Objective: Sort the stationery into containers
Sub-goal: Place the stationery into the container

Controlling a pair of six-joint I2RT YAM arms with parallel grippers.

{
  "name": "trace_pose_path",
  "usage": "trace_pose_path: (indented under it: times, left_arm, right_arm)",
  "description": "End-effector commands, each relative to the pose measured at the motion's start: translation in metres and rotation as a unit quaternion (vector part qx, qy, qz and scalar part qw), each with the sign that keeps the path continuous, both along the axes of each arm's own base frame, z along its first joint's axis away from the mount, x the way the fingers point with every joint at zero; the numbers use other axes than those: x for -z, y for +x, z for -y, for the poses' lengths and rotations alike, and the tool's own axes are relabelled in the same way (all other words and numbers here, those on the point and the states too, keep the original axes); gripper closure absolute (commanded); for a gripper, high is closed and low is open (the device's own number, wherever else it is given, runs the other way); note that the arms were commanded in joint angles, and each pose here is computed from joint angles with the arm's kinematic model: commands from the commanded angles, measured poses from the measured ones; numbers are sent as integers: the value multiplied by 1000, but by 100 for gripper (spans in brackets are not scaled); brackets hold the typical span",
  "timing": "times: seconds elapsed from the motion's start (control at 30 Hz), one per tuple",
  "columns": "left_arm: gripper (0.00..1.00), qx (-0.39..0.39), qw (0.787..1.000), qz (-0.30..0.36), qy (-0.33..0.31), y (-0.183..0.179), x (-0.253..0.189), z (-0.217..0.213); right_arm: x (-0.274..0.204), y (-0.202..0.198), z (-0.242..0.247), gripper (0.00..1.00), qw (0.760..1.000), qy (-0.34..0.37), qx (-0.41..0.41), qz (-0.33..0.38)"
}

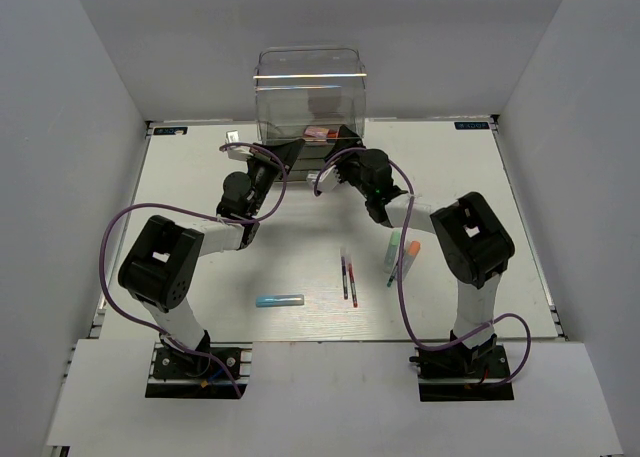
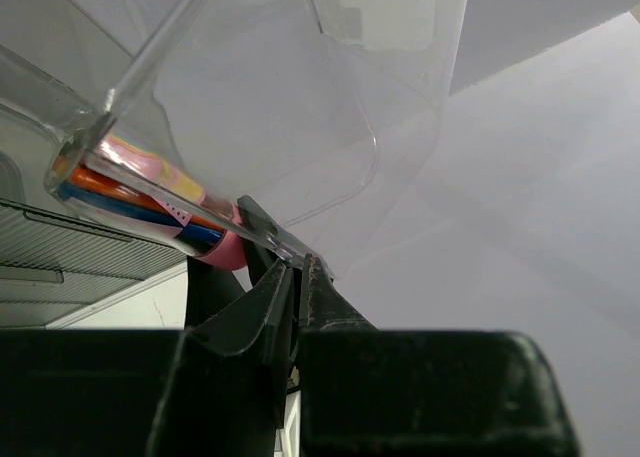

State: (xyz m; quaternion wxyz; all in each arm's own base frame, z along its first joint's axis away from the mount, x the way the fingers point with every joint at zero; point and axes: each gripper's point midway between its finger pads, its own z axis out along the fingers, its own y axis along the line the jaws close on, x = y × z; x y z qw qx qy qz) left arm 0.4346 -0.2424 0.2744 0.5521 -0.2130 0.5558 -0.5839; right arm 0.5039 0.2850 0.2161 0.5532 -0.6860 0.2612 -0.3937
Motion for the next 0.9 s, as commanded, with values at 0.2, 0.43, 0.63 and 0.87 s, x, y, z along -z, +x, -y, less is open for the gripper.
trace_pose_path:
  times: [0.2,0.43,0.63,0.87]
  left_arm:
    - [98,-6,998,61,-25,-4,-47,-4]
    - [98,-6,998,61,-25,-4,-47,-4]
    - [98,-6,998,61,-25,-4,-47,-4]
    - [98,-6,998,61,-25,-4,-47,-4]
  right_arm:
    - [-23,8,-8,87,999,1,-11,32]
    - [-32,8,-8,39,999,19,-14,42]
    - [-42,6,-5,27,997,49,-14,52]
    - [-50,-28,-14,34,990,104,-89,28]
